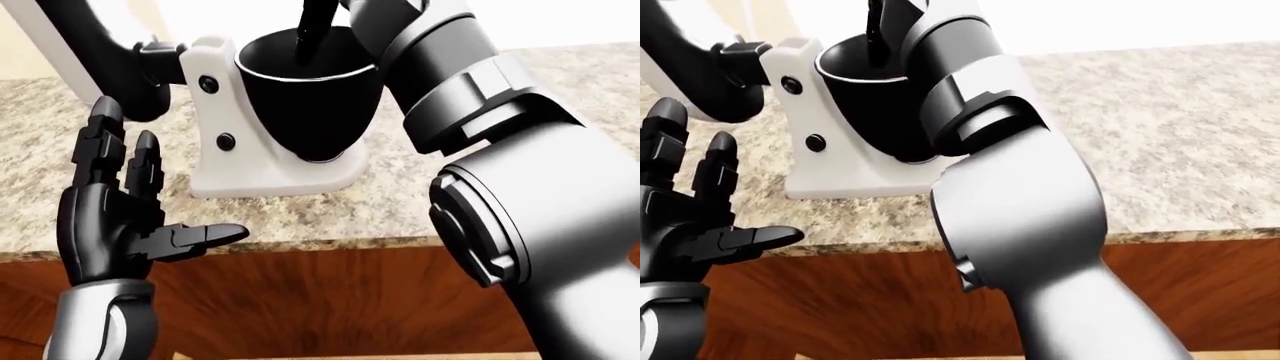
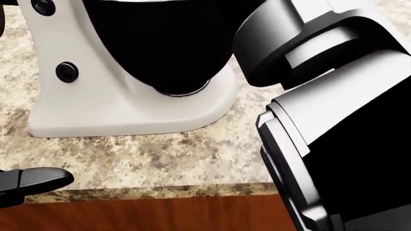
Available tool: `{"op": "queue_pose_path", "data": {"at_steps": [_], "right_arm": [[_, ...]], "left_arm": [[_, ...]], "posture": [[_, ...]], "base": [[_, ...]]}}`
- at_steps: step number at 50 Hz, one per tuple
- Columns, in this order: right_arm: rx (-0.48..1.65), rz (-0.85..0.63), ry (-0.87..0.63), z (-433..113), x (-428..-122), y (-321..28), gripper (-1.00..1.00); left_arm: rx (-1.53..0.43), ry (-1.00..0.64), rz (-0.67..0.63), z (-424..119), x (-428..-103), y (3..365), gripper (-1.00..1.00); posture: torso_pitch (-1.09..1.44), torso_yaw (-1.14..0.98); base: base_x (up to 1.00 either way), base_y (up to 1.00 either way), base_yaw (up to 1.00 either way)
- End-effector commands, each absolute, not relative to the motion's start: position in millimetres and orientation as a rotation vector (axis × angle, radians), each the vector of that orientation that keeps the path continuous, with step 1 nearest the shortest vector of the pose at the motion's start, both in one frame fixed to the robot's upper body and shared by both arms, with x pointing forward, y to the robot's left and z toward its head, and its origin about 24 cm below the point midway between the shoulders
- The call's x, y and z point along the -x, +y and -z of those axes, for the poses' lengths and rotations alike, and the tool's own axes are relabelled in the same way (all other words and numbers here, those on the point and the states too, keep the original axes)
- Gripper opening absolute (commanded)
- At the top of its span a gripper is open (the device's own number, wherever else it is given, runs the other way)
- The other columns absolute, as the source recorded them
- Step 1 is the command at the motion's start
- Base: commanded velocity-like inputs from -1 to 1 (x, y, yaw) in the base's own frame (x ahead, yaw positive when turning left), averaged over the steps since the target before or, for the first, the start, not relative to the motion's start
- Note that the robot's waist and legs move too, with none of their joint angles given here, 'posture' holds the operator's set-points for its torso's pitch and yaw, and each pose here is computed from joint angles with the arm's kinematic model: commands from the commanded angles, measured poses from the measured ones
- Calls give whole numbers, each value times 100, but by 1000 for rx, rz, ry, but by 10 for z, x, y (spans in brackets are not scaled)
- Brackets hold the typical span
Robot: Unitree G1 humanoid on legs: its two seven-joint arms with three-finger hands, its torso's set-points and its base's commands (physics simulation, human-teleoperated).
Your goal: Place the cake in the stand mixer bowl.
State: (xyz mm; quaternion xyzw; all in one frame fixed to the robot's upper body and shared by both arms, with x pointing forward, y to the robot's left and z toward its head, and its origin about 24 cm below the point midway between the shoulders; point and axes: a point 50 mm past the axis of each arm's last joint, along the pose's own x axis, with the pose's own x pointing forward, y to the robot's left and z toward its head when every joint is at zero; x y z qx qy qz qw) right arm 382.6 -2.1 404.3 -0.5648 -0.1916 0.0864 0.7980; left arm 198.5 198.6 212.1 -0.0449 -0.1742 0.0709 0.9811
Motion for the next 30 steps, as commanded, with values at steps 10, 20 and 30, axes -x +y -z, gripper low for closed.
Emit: {"op": "queue_pose_path", "data": {"at_steps": [10, 20, 30], "right_arm": [[1156, -30, -488, -4491, -3683, -254, 100], [1121, 46, -478, -4622, -3649, -445, 100], [1090, 99, -476, -4699, -3617, -595, 100]], "left_arm": [[82, -424, -145, -2248, -1929, 1997, 100], [80, -428, -144, -2267, -1923, 1994, 100], [80, -430, -144, -2281, -1929, 1984, 100]], "posture": [[0, 0], [0, 0], [0, 0]], "base": [[0, 0, 0], [0, 0, 0], [0, 0, 0]]}}
